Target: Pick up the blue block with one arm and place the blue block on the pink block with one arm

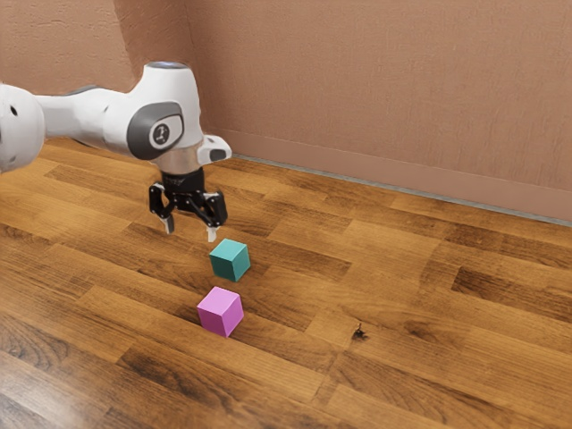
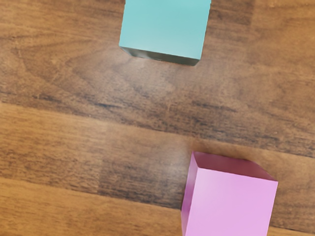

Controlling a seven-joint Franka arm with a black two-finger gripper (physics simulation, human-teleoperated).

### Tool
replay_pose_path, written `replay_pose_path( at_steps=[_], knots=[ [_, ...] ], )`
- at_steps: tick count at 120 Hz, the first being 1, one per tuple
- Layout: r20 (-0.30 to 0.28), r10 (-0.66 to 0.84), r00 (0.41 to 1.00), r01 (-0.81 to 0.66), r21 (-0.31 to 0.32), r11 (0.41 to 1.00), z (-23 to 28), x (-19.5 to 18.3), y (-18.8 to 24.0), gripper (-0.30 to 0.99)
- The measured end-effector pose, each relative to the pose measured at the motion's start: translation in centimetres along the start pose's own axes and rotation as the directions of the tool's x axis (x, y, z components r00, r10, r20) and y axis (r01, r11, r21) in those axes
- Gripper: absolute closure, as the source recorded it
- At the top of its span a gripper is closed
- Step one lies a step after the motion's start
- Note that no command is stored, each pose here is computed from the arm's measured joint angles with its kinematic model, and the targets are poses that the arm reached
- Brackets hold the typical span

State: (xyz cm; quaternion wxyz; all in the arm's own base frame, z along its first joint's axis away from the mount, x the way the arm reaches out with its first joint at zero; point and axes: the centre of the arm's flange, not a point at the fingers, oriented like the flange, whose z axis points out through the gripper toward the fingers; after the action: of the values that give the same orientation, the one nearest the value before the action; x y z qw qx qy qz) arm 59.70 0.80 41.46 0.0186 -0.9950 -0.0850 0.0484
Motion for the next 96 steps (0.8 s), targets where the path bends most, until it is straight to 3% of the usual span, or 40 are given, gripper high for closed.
replay_pose_path(
  at_steps=[25, 50, 78, 96],
  knots=[
    [-0.075, 0.018, 0.997, -0.021, -0.042, 0.999, 6.0, 3.5, 1.6, 0.0],
    [-0.137, 0.017, 0.99, -0.025, -0.056, 0.998, 7.6, 5.9, 0.9, 0.0],
    [-0.198, 0.097, 0.975, -0.101, -0.012, 0.995, 8.5, 7.5, -0.5, 0.0],
    [-0.197, 0.171, 0.966, -0.174, -0.001, 0.985, 9.4, 7.2, 0.7, 0.0]
  ],
)
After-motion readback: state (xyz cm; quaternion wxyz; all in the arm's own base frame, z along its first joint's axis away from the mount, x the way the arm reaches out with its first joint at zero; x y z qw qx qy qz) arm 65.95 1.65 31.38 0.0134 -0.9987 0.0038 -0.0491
